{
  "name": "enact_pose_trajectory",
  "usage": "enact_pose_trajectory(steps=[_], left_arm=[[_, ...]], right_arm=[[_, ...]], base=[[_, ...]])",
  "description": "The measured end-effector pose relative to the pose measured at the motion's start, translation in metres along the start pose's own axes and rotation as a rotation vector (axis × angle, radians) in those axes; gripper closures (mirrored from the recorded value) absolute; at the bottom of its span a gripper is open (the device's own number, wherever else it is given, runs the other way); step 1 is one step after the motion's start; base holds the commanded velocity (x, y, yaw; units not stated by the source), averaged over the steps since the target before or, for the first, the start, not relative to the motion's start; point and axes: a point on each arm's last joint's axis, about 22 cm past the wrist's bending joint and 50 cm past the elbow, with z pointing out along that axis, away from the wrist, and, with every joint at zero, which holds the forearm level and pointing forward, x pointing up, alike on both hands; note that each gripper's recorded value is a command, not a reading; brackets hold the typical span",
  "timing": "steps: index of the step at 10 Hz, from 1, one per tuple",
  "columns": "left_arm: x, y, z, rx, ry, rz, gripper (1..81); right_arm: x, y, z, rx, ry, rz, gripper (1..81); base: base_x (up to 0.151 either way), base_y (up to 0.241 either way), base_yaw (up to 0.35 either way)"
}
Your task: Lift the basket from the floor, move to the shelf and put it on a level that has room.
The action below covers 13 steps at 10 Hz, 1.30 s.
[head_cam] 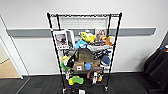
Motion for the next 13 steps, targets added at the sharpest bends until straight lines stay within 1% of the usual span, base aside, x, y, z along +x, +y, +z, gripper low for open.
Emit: enact_pose_trajectory(steps=[3,6,8,10,12,13], left_arm=[[-0.017,0.021,-0.018,-0.020,-0.037,-0.019,81.1],[-0.030,0.053,-0.028,-0.060,-0.072,-0.028,81.1],[-0.034,0.068,-0.027,-0.077,-0.073,-0.032,81.1],[-0.045,0.077,-0.027,-0.088,-0.080,-0.049,81.1],[-0.045,0.090,-0.036,-0.096,-0.065,-0.048,81.1],[-0.044,0.094,-0.045,-0.094,-0.052,-0.043,81.1]], right_arm=[[-0.019,-0.020,-0.027,0.016,-0.036,0.035,81.1],[-0.026,-0.034,-0.054,0.017,-0.046,0.061,81.1],[-0.026,-0.047,-0.068,0.024,-0.049,0.072,81.1],[-0.014,-0.050,-0.087,0.012,-0.039,0.072,81.1],[-0.005,-0.079,-0.099,0.048,-0.034,0.061,81.1],[0.000,-0.096,-0.106,0.068,-0.028,0.058,81.1]], base=[[0.000,0.000,0.000],[0.000,0.000,0.000],[0.000,0.000,0.000],[0.000,0.000,0.000],[0.000,0.000,0.000],[0.000,0.000,0.000]])
